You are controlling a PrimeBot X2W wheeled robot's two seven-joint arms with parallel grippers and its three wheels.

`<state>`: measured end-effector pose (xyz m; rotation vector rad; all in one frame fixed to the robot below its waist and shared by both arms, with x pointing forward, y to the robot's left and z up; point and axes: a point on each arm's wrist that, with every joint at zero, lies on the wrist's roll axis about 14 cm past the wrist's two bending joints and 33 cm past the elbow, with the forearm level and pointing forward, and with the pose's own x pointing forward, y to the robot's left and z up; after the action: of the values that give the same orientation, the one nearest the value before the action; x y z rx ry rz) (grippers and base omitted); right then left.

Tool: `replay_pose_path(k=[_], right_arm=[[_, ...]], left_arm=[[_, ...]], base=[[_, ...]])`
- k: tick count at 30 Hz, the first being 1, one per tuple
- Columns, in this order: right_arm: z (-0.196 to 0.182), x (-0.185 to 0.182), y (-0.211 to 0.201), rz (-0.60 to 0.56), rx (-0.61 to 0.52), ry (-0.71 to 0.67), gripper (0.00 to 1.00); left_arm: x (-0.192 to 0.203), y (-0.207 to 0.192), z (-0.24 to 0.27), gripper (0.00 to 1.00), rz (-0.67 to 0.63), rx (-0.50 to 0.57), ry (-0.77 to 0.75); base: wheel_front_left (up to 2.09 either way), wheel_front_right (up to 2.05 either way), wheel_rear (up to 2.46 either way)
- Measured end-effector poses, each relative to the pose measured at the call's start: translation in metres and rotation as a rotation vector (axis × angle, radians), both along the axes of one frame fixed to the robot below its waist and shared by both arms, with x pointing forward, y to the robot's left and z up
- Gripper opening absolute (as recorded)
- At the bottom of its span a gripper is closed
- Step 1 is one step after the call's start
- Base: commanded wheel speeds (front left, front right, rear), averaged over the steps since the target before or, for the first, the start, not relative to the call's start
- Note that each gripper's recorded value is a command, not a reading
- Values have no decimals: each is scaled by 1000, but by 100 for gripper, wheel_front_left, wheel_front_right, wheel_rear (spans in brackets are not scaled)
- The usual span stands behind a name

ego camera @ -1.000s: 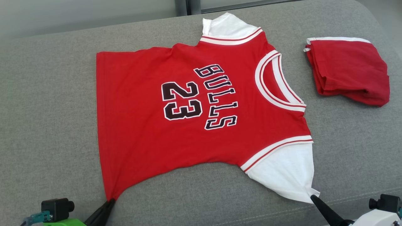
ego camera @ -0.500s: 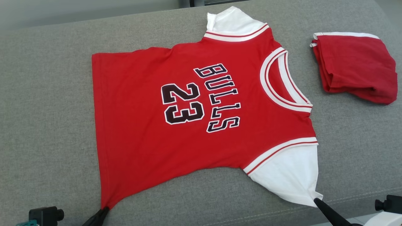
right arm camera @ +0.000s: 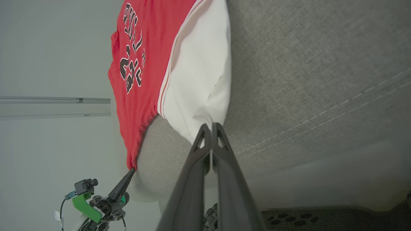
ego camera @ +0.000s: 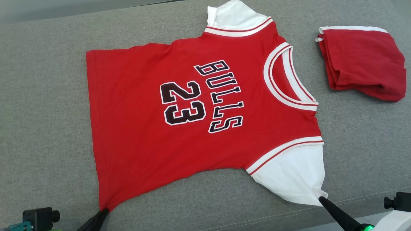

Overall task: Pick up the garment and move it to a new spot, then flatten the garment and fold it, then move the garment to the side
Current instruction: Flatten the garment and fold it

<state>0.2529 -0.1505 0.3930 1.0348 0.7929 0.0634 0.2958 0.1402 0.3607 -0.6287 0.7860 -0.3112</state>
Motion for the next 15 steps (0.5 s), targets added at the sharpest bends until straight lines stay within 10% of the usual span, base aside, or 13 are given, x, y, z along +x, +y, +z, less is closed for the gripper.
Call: replay_pose_path(k=[8,9,11,12,13,15], right_arm=[[-10,-14,-2,20,-32,44,0],[-11,-16,-3,22,-42,45,11],[-13,-17,-5,26,-68,42,45],[-13,-18,-6,30,-84,41,89],[-14,-19,-6,37,-98,36,100],[-15,-21,-6,45,-119,32,100]], left_arm=[[-3,-4,-2,0,3,-2,18],[-3,-5,-2,3,4,-2,19],[-3,-4,-3,42,19,6,18],[-3,-5,-2,78,24,3,15],[-3,-6,-2,100,27,3,14],[-4,-9,-1,100,32,-2,11]], base=[[0,0,0],[0,0,0],[0,0,0],[0,0,0],[0,0,0],[0,0,0]])
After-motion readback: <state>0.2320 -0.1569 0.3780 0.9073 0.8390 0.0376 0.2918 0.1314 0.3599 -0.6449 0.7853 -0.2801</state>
